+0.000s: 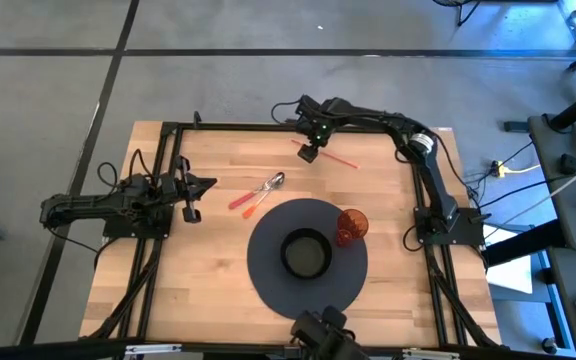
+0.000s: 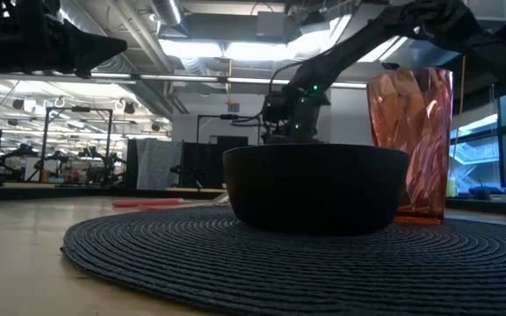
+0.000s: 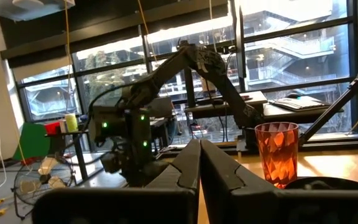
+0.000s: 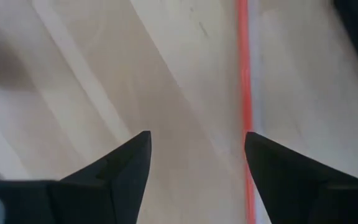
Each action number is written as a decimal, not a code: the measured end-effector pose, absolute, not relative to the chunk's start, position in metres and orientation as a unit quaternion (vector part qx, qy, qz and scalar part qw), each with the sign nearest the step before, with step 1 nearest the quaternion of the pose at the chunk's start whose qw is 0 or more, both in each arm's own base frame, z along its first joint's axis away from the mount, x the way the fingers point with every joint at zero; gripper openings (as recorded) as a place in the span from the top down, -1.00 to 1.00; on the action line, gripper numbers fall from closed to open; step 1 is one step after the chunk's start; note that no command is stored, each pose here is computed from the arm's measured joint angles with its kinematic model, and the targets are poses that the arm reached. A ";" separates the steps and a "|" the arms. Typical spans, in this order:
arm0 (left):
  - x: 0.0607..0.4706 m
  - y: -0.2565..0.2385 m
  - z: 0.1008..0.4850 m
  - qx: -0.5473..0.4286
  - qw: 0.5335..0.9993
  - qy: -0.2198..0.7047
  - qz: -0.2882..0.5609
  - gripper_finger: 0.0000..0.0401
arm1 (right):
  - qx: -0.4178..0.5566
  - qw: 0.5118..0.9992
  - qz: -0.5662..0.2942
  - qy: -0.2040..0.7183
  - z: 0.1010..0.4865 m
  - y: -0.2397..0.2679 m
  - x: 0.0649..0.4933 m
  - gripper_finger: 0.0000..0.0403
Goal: Pick & Place Utensil
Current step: Put the sipping straw in the cup
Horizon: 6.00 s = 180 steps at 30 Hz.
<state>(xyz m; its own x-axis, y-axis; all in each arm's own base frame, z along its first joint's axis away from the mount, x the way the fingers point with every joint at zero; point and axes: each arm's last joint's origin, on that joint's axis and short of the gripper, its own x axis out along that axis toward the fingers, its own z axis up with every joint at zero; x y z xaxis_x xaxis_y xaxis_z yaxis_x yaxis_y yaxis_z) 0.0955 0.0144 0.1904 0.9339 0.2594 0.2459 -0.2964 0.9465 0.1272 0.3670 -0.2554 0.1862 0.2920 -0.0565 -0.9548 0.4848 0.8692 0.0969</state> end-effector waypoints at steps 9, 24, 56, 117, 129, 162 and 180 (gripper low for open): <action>0.096 0.014 0.190 0.082 0.980 -0.114 0.141 0.96 | 0.183 0.771 -0.203 0.575 0.180 -0.265 0.363 -0.27; 0.096 0.014 0.190 0.078 0.980 -0.114 0.140 0.99 | 0.193 0.748 -0.203 0.602 0.150 -0.269 0.366 -0.17; 0.096 0.014 0.188 0.071 0.982 -0.105 0.139 0.97 | 0.055 0.847 -0.119 0.515 0.265 -0.228 0.423 0.99; 0.096 0.014 0.188 0.062 0.983 -0.102 0.139 0.97 | 0.004 0.979 0.172 -0.105 0.315 0.005 0.150 1.00; 0.097 0.014 0.186 0.047 0.985 -0.095 0.137 0.96 | -0.036 0.990 0.134 -0.007 0.286 0.017 0.181 1.00; 0.096 0.015 0.186 0.046 0.985 -0.097 0.137 0.97 | 0.009 0.996 0.072 0.044 0.213 0.023 0.177 0.96; 0.097 0.015 0.186 0.053 0.984 -0.095 0.138 0.97 | 0.019 0.995 0.072 0.066 0.209 0.023 0.177 0.48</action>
<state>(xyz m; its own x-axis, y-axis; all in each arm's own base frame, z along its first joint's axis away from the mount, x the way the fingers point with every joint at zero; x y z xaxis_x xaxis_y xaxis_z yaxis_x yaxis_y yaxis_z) 0.0965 0.0145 0.1861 0.9437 0.2618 0.2024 -0.2819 0.9563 0.0774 0.1770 0.0233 0.2092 0.9811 0.1453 -0.1279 -0.1404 0.9890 0.0469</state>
